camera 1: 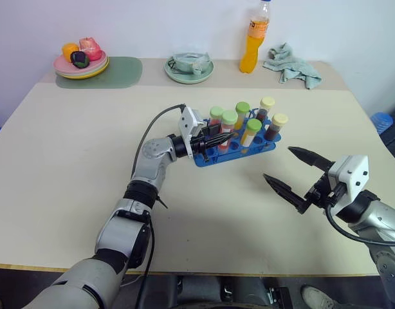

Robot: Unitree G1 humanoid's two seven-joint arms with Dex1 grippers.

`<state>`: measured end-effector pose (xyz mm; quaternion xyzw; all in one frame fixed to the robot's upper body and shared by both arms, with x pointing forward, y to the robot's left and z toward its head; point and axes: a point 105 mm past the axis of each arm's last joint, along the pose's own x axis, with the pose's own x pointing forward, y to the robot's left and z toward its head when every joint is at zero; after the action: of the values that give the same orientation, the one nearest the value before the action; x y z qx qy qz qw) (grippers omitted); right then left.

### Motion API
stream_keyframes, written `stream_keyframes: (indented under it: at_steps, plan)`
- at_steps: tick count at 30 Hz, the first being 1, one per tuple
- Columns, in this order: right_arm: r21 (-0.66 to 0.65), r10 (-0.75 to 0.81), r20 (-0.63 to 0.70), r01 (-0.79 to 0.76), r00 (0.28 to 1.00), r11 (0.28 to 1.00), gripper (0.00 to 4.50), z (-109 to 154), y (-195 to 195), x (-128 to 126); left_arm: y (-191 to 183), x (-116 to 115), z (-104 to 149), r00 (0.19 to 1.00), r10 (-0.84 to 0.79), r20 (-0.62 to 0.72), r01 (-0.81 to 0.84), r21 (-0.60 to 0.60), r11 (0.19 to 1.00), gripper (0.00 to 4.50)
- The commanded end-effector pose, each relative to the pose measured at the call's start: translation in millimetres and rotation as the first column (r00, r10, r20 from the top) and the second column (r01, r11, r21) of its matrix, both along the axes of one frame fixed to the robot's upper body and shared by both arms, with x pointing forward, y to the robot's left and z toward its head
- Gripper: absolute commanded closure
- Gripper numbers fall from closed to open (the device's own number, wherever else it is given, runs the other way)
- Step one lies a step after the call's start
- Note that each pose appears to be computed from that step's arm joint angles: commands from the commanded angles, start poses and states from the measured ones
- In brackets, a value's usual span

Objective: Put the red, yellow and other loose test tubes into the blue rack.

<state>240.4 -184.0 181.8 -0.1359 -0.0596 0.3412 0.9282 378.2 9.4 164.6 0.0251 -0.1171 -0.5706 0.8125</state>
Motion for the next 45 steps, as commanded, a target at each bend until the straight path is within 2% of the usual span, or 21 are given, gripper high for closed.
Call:
stream_keyframes:
  at_steps: [1,13,15,17,20,21,28,32,35,39,45]
  plan:
    - [0.005,0.007,0.041,-0.008,0.999,1.000,0.00,9,2,-2,3,2,-12,0.999,0.016,-0.029,-0.014,0.047,0.999,3.76]
    - [0.005,0.001,0.038,-0.001,0.999,1.000,0.00,5,-2,-3,0,1,-16,0.999,0.009,-0.041,-0.007,0.048,0.999,3.76]
    - [0.006,0.000,0.038,-0.001,0.999,1.000,0.00,4,-2,-3,-2,-3,-14,0.997,-0.033,-0.074,0.034,0.012,0.999,2.70]
    - [0.006,-0.001,0.039,0.001,0.999,1.000,0.00,3,-2,-3,-2,-2,-10,1.000,-0.002,-0.025,0.003,0.017,1.000,1.92]
    - [0.006,0.000,0.037,0.000,0.999,1.000,0.00,2,-2,-3,-1,0,-6,0.999,0.039,0.017,-0.040,0.032,0.999,0.37]
    - [0.006,0.000,0.035,0.000,0.999,1.000,0.00,2,-2,-3,0,-2,-3,0.999,0.036,0.031,-0.037,0.027,0.999,0.06]
    - [0.006,-0.019,0.001,0.019,1.000,1.000,0.00,-8,-8,-5,24,-18,4,0.988,0.106,0.116,-0.111,0.043,0.993,0.06]
    - [-0.013,-0.068,-0.015,0.068,0.998,0.998,0.00,-15,-21,-3,47,-31,7,0.984,0.145,0.106,-0.144,-0.017,0.989,0.06]
    - [-0.025,-0.131,-0.025,0.130,0.991,0.991,0.00,-23,-38,2,82,-35,2,0.955,0.271,0.116,-0.272,-0.013,0.962,0.06]
    - [-0.030,-0.171,-0.030,0.170,0.985,0.985,0.00,-31,-54,7,134,-56,-19,0.915,0.391,0.104,-0.396,0.031,0.918,0.06]
    - [-0.044,-0.167,-0.066,0.164,0.984,0.985,0.00,-42,-70,9,177,-87,-32,0.859,0.506,0.077,-0.511,0.067,0.857,0.06]
